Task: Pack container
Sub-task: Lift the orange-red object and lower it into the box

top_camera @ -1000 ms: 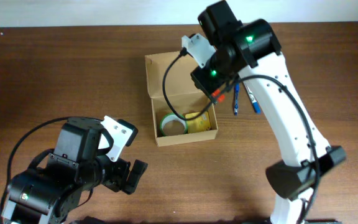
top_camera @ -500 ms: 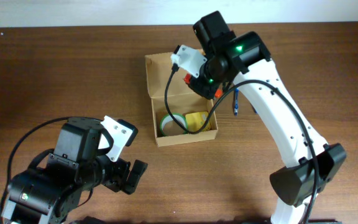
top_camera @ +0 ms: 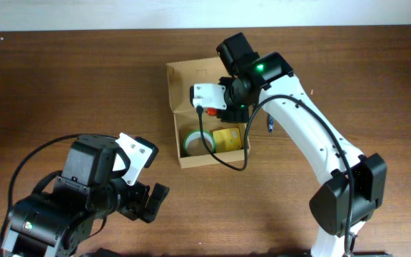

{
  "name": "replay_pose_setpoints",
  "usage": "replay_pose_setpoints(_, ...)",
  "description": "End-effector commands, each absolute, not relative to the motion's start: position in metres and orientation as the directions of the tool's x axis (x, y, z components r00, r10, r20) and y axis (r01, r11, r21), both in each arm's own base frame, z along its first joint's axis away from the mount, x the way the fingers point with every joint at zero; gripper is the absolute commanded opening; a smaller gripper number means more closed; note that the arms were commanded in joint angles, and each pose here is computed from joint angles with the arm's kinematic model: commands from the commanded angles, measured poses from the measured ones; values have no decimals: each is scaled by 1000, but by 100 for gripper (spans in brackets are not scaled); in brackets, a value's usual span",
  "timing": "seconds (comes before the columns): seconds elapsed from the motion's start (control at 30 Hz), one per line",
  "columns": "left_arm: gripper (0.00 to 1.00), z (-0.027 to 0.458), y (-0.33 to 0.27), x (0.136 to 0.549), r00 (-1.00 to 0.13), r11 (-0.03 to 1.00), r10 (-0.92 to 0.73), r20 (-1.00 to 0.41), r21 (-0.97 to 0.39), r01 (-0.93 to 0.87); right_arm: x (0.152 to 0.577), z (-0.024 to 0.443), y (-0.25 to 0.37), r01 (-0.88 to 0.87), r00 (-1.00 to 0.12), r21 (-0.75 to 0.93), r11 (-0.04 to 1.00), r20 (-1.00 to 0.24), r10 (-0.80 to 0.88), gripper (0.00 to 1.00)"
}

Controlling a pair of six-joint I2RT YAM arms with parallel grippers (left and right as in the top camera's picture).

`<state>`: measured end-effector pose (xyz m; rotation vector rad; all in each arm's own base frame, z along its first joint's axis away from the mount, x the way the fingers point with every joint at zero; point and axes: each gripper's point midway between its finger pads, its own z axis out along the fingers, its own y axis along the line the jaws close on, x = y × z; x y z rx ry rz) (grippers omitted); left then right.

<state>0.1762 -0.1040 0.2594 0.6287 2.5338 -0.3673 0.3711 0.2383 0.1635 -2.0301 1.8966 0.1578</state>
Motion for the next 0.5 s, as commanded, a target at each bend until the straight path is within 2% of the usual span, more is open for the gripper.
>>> replay_pose_setpoints(0.0, 100, 262, -105, 175, -754, 845, 375, -539, -135, 517, 364, 156, 252, -966, 233, -191, -174, -346, -909, 4)
replay_pose_setpoints(0.27, 99, 262, -105, 175, -754, 845, 375, -539, -135, 517, 369, 132, 258, -963, 258, -165, -213, -341, -904, 4)
replay_pose_setpoints(0.47, 100, 262, -105, 175, -754, 845, 375, -539, -135, 517, 365, 121, 270, -967, 253, -122, -222, -406, -878, 4)
